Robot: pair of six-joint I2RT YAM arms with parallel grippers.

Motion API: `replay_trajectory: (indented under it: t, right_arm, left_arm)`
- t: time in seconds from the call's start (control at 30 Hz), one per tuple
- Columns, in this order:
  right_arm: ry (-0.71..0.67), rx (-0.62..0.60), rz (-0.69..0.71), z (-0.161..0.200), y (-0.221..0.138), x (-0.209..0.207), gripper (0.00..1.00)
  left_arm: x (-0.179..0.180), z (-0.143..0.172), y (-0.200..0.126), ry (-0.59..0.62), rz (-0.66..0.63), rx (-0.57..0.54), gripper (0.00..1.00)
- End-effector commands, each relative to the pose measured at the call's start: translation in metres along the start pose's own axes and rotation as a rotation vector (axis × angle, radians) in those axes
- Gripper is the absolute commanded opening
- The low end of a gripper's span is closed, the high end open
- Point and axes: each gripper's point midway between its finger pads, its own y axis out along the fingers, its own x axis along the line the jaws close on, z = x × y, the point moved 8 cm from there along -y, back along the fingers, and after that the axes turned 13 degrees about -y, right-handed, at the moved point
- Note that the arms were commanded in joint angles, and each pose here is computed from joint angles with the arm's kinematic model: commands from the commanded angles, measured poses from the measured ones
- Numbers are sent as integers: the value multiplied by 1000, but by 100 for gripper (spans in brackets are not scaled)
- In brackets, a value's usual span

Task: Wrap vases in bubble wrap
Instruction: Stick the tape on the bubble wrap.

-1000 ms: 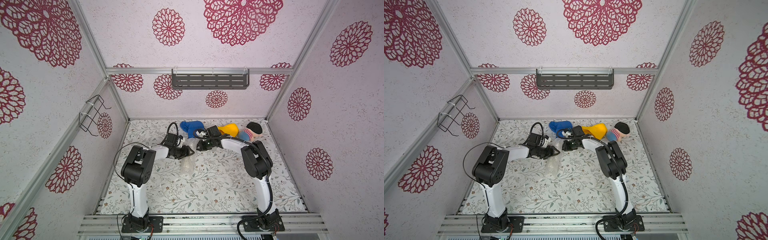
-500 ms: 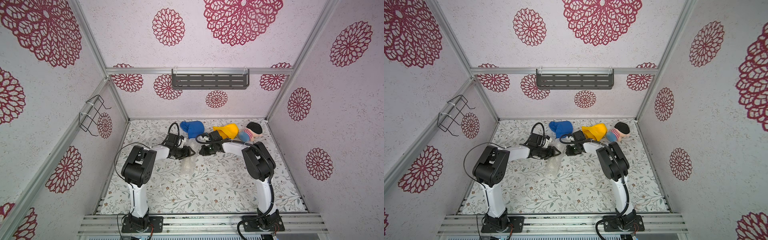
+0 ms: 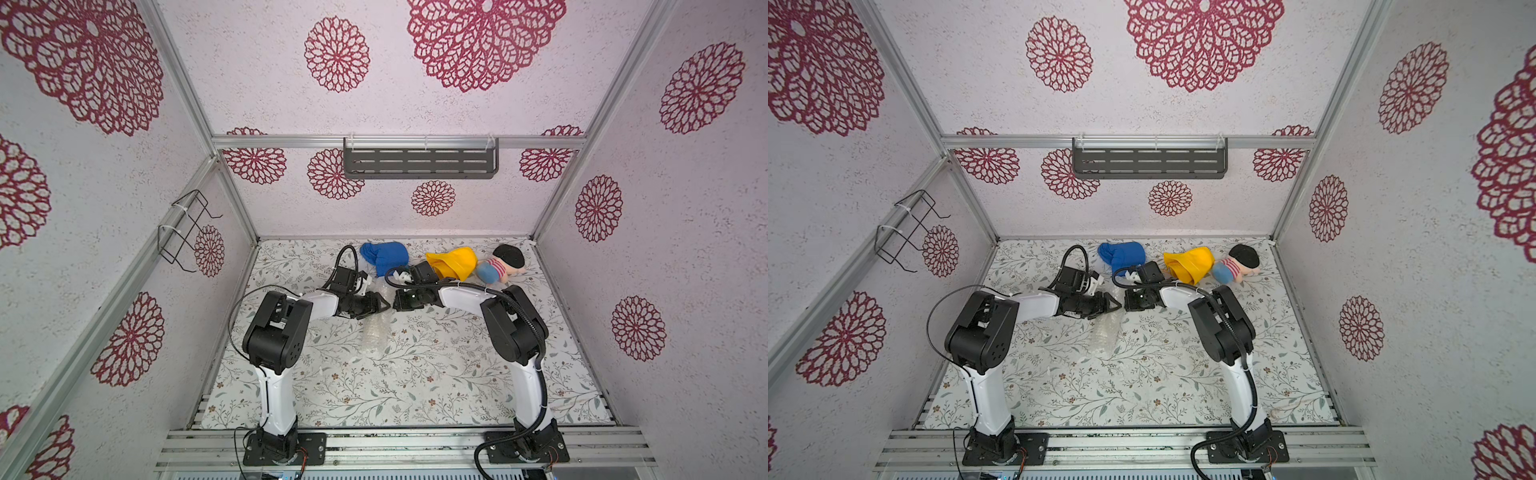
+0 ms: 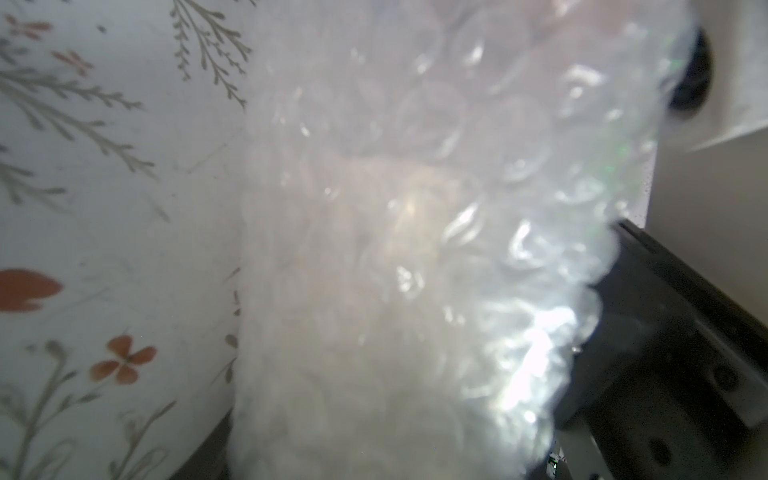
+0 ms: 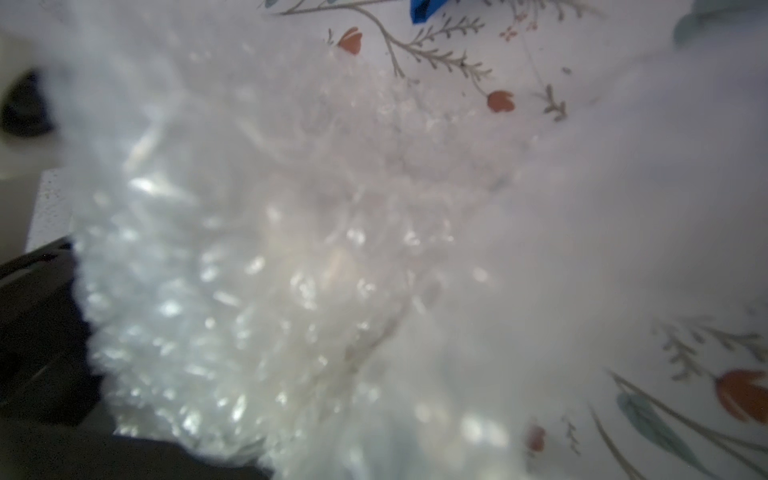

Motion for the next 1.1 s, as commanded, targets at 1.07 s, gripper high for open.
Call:
replay_trajectory:
  t: [1.07]
  right_arm:
    - [-93,-206,-192,-25,-26,24,4]
  left_arm:
    - [-2,4,3,29,-5,20,0]
